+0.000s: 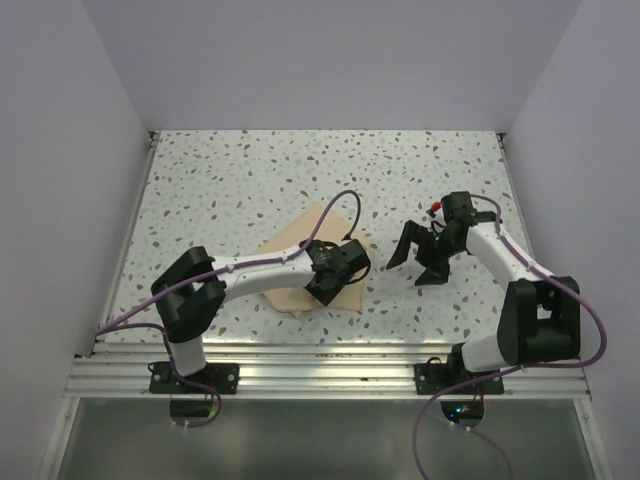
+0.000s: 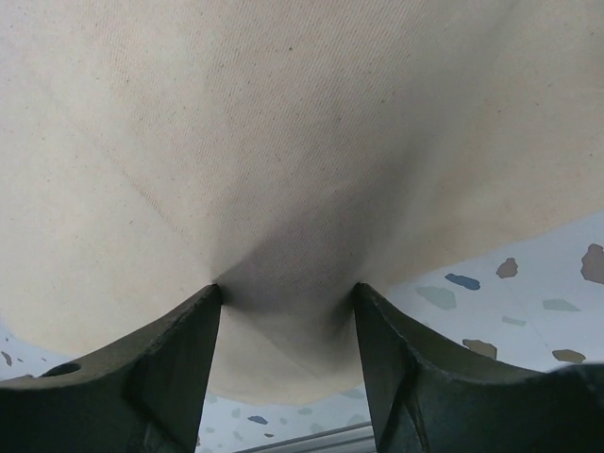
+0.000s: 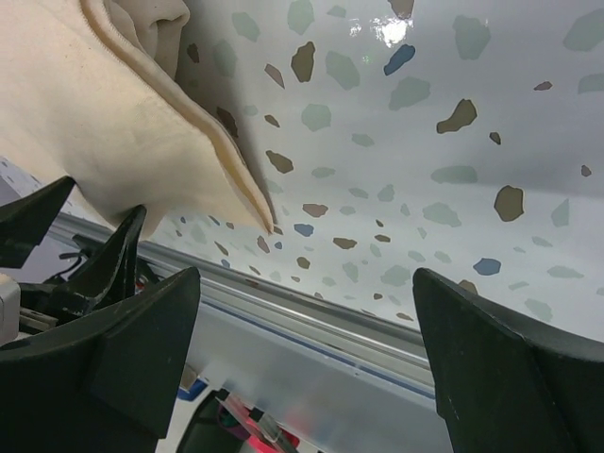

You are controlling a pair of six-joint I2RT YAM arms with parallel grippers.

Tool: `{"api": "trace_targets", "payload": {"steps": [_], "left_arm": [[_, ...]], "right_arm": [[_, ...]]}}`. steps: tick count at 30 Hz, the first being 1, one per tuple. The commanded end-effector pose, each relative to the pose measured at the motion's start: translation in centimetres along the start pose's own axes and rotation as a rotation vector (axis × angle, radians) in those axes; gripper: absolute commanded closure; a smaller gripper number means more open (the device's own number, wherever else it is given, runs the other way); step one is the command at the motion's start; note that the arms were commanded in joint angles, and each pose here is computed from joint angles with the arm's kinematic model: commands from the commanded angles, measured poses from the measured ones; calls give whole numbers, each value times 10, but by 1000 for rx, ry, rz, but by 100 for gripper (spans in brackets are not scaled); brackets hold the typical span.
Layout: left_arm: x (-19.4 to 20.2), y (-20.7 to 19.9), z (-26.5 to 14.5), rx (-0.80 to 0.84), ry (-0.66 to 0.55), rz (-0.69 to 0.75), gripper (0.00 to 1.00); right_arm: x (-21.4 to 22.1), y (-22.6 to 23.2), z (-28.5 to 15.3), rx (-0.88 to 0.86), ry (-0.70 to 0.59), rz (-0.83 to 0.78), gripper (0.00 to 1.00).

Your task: Prepare the surgical pack

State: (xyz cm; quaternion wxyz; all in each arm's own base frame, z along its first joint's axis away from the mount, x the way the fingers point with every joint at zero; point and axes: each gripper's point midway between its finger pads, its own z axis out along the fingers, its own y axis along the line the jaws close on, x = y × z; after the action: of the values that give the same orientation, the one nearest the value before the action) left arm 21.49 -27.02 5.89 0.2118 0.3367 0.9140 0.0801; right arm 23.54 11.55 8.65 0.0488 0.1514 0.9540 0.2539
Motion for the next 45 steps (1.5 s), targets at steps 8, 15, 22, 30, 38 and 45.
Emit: {"api": "trace_targets", "payload": {"steps": [8,15,22,30,38,45], "left_arm": [[-7,7,10,-73,-33,-14,44],[-12,13,14,-123,-24,28,70],[-25,14,-3,-106,-47,28,100],[-38,10,-20,-39,-87,23,100],[-42,13,-26,-18,-102,25,100],[-54,15,-37,12,-142,6,100]], "right_arm": [[15,4,1,-43,6,-1,1],[20,16,0,-75,-2,-4,1],[25,44,16,-141,8,3,2],[14,91,53,-268,-25,115,42],[7,109,79,-283,-18,159,81],[21,136,105,-360,3,173,85]]}}
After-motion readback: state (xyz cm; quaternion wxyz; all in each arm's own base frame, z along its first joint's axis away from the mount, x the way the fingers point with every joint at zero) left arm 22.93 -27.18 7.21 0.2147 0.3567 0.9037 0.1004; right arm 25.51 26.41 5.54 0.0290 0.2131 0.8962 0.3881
